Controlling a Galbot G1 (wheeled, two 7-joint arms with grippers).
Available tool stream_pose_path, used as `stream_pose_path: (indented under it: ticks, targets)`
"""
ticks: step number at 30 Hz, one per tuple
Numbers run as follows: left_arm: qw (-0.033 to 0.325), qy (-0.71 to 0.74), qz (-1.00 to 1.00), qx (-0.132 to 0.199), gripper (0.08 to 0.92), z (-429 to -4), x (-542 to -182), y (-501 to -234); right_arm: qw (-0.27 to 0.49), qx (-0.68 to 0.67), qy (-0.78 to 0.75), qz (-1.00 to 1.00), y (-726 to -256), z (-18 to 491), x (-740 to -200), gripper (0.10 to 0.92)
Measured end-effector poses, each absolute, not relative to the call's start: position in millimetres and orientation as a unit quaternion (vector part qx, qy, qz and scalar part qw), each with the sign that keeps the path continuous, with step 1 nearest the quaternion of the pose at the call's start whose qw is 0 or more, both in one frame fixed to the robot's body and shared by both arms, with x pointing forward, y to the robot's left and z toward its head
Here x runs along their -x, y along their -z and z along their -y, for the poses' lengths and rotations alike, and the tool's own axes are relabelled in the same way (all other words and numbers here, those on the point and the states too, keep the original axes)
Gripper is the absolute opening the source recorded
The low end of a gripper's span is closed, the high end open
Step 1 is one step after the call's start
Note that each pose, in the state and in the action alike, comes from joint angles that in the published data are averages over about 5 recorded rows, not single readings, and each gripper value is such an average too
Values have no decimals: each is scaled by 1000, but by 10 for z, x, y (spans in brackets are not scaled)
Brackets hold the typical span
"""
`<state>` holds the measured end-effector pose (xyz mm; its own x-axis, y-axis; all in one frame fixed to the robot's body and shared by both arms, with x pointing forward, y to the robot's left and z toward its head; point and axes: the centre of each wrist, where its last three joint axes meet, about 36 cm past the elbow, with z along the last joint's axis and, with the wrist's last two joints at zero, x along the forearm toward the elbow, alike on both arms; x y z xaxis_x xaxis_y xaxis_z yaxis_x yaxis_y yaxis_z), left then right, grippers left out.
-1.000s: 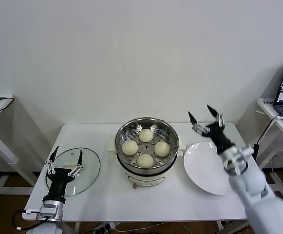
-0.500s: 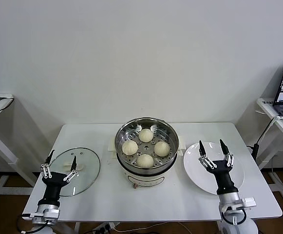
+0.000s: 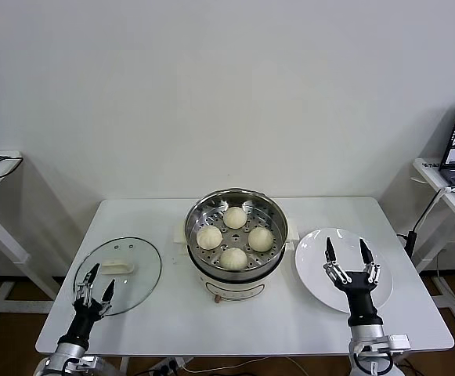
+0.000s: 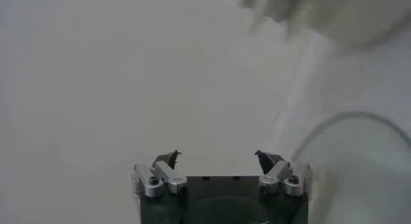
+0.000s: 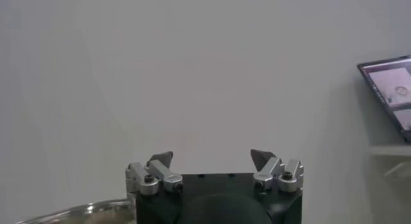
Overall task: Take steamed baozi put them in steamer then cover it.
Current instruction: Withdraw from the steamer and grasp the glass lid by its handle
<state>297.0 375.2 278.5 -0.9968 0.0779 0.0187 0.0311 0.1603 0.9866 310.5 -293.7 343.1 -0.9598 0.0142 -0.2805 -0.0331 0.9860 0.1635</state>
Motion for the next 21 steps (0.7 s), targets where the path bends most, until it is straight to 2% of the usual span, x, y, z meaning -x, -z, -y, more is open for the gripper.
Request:
stream_pose_path:
  ticks: [8,21]
  targets:
    - [12,-688,-724,-45,823,-3929,-3200,-2647,139,-1,-86,-987,-3380,2900,-3061,823]
    - [11,-715,-698,-47,823,-3981,-3675,-2561,140,-9,-83,-987,-3356,2914,-3029,823]
